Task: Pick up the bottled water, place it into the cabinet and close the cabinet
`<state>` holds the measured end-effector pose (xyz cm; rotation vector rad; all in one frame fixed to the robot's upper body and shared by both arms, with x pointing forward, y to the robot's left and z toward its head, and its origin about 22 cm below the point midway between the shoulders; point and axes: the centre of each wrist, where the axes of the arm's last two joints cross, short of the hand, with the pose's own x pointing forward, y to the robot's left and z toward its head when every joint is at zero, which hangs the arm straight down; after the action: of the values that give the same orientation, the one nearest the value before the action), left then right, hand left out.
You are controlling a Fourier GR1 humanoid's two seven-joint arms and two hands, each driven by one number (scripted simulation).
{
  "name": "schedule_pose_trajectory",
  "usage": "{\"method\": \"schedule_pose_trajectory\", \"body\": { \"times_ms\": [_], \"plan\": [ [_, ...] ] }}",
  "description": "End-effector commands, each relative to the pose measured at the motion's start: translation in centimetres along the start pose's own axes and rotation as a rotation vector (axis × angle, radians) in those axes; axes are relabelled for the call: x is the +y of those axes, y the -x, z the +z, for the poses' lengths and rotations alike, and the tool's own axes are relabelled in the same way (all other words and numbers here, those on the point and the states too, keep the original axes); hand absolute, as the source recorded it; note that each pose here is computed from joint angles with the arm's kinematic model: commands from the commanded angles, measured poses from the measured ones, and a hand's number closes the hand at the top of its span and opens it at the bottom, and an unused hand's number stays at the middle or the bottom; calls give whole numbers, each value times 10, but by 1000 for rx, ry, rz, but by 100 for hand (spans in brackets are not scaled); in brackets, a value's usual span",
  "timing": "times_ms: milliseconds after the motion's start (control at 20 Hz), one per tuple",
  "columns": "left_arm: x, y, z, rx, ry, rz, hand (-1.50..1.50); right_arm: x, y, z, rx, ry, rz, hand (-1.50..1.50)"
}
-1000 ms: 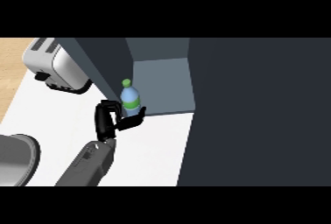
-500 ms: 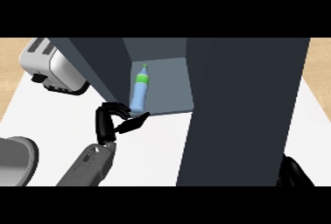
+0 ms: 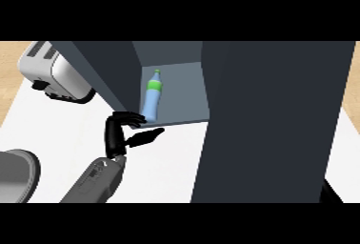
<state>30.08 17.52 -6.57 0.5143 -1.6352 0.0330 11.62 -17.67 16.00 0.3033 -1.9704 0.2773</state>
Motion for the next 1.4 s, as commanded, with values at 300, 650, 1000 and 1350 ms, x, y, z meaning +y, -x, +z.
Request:
{"method": "schedule_pose_trajectory", "body": {
  "times_ms": [300,650,1000,1350],
  "plan": [
    [-55,-110,-35,-227,279,328,-150,0,-1,3,7,-4,-20,-150],
    [-51,-114,-31,-210,390,459,-150,-7,-6,3,-7,5,8,-150],
    [-66,-122,-47,-211,486,602,-150,-13,-19,14,-5,65,57,-150],
    [-42,-110,-21,-174,536,631,150,-4,-19,9,-16,27,136,-150]
  ]
}}
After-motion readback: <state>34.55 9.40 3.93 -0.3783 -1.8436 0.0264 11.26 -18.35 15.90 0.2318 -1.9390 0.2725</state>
